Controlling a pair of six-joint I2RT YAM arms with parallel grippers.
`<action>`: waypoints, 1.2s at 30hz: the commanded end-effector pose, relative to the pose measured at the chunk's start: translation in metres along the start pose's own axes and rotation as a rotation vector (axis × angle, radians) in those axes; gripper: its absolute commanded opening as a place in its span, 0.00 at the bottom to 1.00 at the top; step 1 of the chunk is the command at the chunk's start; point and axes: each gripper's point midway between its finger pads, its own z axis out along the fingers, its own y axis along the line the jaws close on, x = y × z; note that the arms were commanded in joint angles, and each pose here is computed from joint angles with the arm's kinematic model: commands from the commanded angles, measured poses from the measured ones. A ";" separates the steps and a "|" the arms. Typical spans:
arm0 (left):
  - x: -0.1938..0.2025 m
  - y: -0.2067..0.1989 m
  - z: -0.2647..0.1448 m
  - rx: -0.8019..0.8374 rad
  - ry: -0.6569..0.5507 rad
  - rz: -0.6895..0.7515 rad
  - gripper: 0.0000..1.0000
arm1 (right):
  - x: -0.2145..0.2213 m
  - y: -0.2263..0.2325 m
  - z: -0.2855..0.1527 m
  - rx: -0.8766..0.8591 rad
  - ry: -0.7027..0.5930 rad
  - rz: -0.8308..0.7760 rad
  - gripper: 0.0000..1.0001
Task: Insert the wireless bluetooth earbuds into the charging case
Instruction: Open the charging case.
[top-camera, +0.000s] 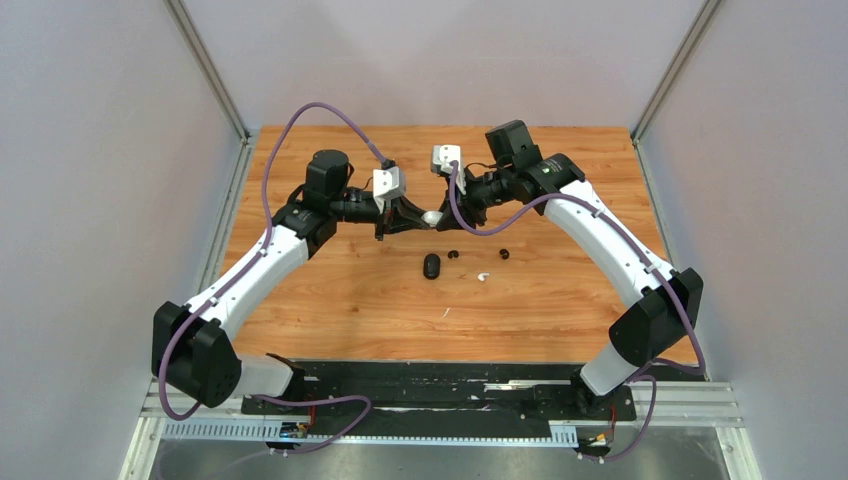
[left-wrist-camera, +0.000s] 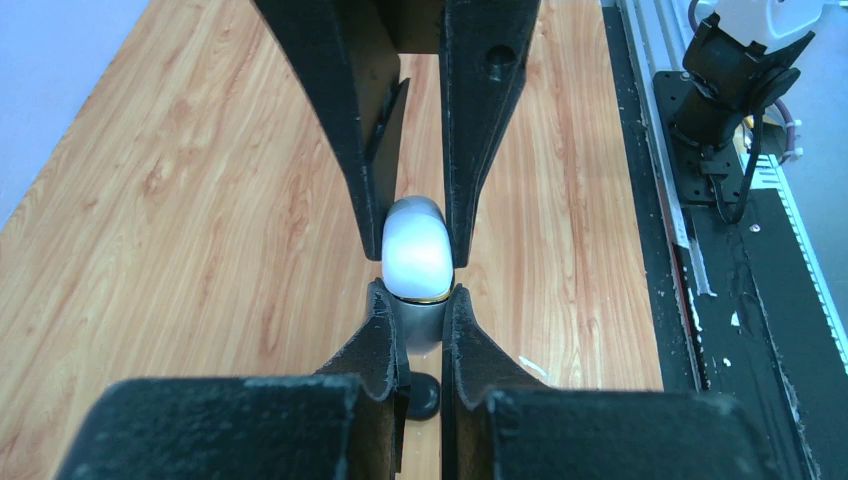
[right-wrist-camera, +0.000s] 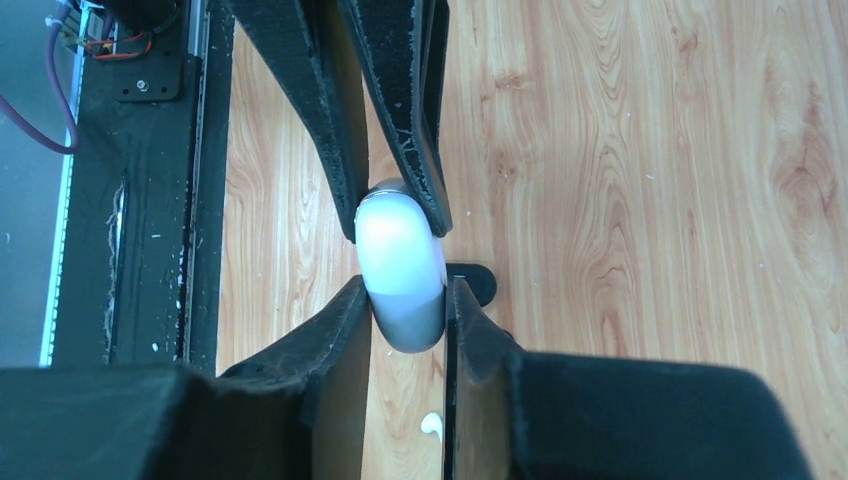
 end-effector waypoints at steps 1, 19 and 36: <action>-0.015 -0.006 0.001 0.045 -0.027 0.033 0.00 | -0.037 -0.006 -0.020 0.058 -0.086 -0.086 0.12; 0.013 0.002 -0.002 0.004 0.056 0.307 0.00 | -0.049 0.017 -0.032 -0.321 -0.267 0.384 0.00; -0.017 0.021 -0.040 -0.254 0.114 0.265 0.81 | -0.028 -0.033 -0.014 -0.216 -0.232 0.561 0.00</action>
